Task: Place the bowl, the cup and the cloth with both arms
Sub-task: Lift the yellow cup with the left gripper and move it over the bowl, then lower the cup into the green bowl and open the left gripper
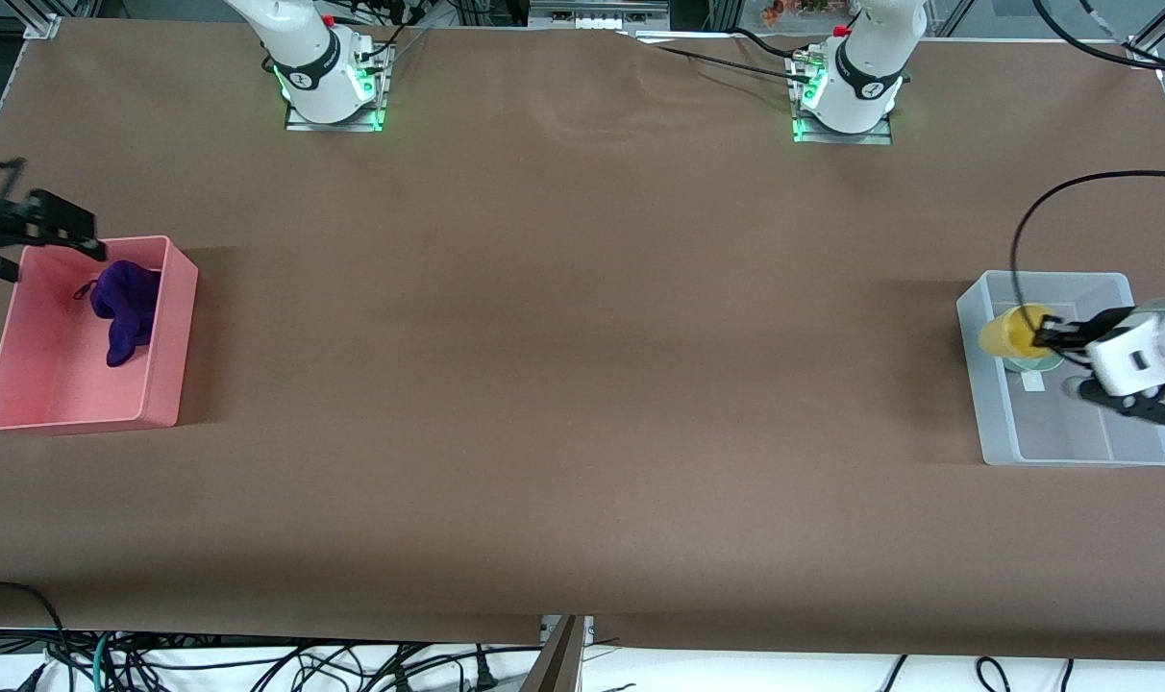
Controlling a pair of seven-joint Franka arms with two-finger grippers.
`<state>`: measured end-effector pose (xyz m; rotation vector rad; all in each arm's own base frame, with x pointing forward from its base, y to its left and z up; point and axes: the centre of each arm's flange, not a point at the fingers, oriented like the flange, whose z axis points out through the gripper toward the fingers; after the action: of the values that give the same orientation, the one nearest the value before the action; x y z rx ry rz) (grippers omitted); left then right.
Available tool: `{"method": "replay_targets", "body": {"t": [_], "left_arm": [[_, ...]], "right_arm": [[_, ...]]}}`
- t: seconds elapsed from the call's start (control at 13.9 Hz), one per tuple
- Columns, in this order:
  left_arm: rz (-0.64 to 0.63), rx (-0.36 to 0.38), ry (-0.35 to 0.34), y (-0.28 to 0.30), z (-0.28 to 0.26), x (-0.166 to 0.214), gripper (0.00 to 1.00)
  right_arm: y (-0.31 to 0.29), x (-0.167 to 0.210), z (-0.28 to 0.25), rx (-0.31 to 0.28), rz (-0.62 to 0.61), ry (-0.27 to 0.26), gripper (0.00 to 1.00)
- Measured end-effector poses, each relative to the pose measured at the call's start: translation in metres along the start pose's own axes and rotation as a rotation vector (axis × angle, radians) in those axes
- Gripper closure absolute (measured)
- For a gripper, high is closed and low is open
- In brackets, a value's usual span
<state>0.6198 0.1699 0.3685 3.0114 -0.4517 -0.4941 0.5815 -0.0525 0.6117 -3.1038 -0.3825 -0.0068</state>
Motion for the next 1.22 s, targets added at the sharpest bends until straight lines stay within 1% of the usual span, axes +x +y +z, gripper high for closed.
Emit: {"method": "replay_targets", "body": {"t": [0.07,0.14,0.29,0.43,0.65,0.79,0.94,1.08,1.22], "left_arm": [[0.009,-0.004,-0.016,-0.014,0.009,-0.010,0.96],[0.019,-0.002,-0.038,-0.023,0.018,-0.017,0.96],[0.022,0.003,-0.081,-0.032,0.036,-0.026,0.96],[0.015,-0.008,-0.094,-0.038,0.053,-0.033,0.96],[0.024,0.004,-0.061,-0.046,0.085,-0.035,0.96],[0.059,0.030,-0.042,-0.056,0.102,-0.038,0.96],[0.082,0.032,-0.022,-0.067,0.115,-0.040,0.96],[0.094,0.030,0.001,-0.075,0.125,-0.039,0.96],[0.112,0.023,0.008,-0.080,0.134,-0.038,0.96]], "right_arm": [[0.005,-0.007,-0.008,-0.004,0.012,0.010,0.00],[0.007,-0.012,-0.012,-0.001,0.024,0.004,0.00],[0.001,-0.016,-0.012,0.009,0.096,-0.025,0.00],[-0.005,-0.015,-0.008,0.013,0.138,-0.042,0.00],[-0.006,-0.015,-0.004,0.014,0.148,-0.055,0.00],[-0.007,-0.019,-0.002,0.021,0.152,-0.083,0.00],[-0.007,-0.020,-0.001,0.022,0.156,-0.099,0.00],[-0.007,-0.021,0.000,0.003,0.154,-0.109,0.00],[-0.011,-0.021,0.001,-0.006,0.151,-0.126,0.00]]}}
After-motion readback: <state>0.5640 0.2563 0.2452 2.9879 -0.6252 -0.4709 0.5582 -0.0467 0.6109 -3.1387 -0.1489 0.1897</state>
